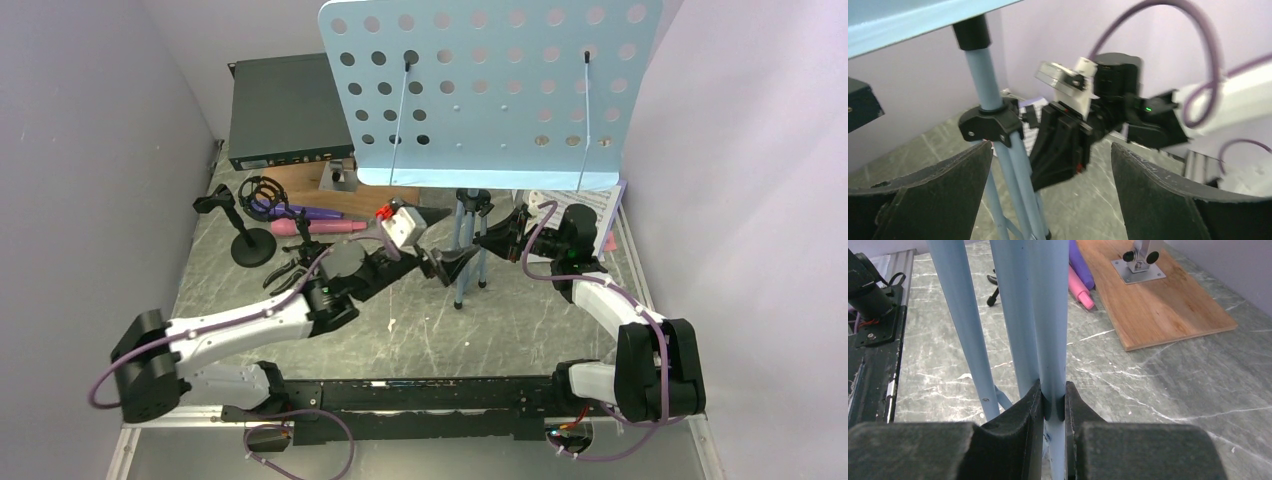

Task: Pack up the instrument practice props
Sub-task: Close the music stand at the center of the board, then place the music stand at the center of the board.

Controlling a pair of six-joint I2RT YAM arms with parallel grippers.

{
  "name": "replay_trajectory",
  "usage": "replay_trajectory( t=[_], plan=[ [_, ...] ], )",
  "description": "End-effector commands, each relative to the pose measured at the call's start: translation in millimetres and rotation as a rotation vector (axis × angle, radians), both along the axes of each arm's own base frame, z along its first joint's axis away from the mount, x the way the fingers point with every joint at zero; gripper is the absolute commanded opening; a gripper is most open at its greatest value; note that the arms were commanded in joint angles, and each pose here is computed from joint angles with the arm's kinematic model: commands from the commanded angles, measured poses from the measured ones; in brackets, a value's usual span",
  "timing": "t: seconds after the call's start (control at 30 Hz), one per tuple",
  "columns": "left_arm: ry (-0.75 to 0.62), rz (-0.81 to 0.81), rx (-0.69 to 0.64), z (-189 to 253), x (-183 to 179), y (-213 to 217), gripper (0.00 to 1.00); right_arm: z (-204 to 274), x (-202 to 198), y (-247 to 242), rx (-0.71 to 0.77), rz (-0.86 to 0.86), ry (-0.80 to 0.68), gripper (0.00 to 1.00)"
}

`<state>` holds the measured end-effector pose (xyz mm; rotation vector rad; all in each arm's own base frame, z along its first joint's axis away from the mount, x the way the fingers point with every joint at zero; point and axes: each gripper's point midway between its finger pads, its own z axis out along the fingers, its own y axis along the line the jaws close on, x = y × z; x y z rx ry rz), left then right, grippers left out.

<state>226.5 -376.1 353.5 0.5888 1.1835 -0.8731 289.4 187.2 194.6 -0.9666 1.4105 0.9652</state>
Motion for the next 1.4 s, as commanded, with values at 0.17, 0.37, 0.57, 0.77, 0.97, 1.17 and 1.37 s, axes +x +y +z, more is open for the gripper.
replay_trajectory(
  t=[0.17, 0.37, 0.57, 0.77, 0.97, 1.17, 1.37],
  plan=[
    [-0.115, -0.414, 0.327, -4, -104, 20, 0.92, 27, 9, 1, 0.008, 0.011, -0.1, 0.0],
    [-0.534, -0.331, 0.57, 31, -114, 27, 0.91, 26, 10, 1, 0.003, 0.013, -0.098, 0.0],
    [-0.823, -0.08, 0.57, 92, -92, 27, 0.9, 24, 10, 1, 0.001, 0.019, -0.095, 0.0],
    [-0.939, 0.171, 0.728, 107, -46, 15, 0.79, 21, 9, 3, -0.001, 0.031, -0.084, 0.0],
    [-0.966, 0.279, 0.786, 107, -14, 9, 0.62, 22, 9, 3, -0.002, 0.029, -0.086, 0.0],
    [-0.997, 0.332, 0.771, 113, -6, 8, 0.64, 22, 8, 3, -0.002, 0.036, -0.086, 0.0],
    [-0.989, 0.254, 0.71, 117, -20, 10, 0.67, 21, 8, 4, -0.003, 0.04, -0.084, 0.0]
  ],
)
